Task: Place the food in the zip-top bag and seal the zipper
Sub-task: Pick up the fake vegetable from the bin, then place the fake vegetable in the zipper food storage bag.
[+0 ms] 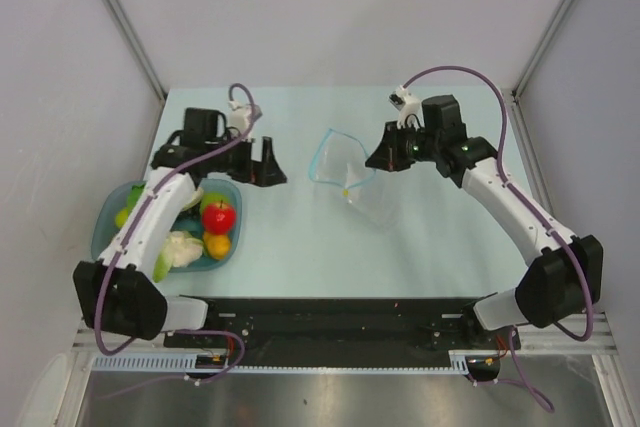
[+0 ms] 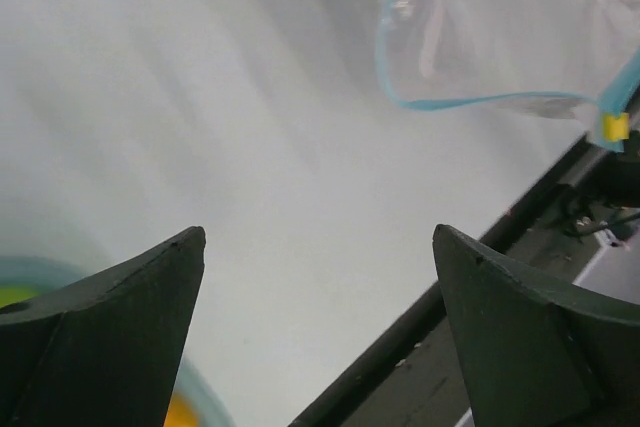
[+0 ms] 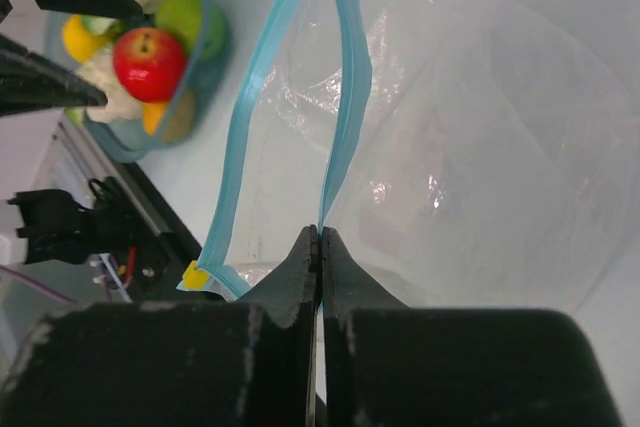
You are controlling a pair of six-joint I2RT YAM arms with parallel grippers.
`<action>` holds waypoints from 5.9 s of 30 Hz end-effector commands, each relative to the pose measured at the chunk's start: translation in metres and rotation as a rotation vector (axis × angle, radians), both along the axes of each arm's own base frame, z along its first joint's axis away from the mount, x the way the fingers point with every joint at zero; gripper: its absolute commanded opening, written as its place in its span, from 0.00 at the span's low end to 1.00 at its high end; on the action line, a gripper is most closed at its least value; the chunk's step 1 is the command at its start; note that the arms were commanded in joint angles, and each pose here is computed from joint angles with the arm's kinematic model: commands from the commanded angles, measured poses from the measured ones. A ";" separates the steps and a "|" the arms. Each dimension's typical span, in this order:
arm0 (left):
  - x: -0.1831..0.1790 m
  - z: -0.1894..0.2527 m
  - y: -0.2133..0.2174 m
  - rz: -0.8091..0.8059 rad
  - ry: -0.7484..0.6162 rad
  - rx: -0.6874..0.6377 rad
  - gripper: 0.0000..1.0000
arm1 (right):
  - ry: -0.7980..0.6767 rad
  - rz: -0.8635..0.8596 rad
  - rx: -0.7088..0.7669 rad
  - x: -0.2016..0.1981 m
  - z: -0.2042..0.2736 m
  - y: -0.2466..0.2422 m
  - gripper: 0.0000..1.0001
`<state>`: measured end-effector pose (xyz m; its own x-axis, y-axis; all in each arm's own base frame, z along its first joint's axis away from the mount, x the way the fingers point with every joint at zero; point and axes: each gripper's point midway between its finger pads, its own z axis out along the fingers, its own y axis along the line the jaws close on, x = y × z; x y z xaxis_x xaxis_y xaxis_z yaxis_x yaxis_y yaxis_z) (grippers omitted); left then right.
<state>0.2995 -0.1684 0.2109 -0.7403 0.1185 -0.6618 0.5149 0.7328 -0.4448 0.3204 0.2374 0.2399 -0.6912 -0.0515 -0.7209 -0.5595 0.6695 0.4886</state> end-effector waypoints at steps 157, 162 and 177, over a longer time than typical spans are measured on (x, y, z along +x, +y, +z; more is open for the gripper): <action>-0.029 0.106 -0.125 -0.177 0.356 -0.697 0.00 | -0.316 0.354 0.117 -0.066 0.079 0.062 0.00; -0.005 0.108 -0.117 0.020 0.301 -0.796 0.00 | -0.224 0.304 0.178 -0.058 0.079 0.055 0.00; 0.039 0.150 -0.105 0.256 0.065 -0.900 0.02 | 0.028 0.199 0.335 -0.054 0.061 0.064 0.00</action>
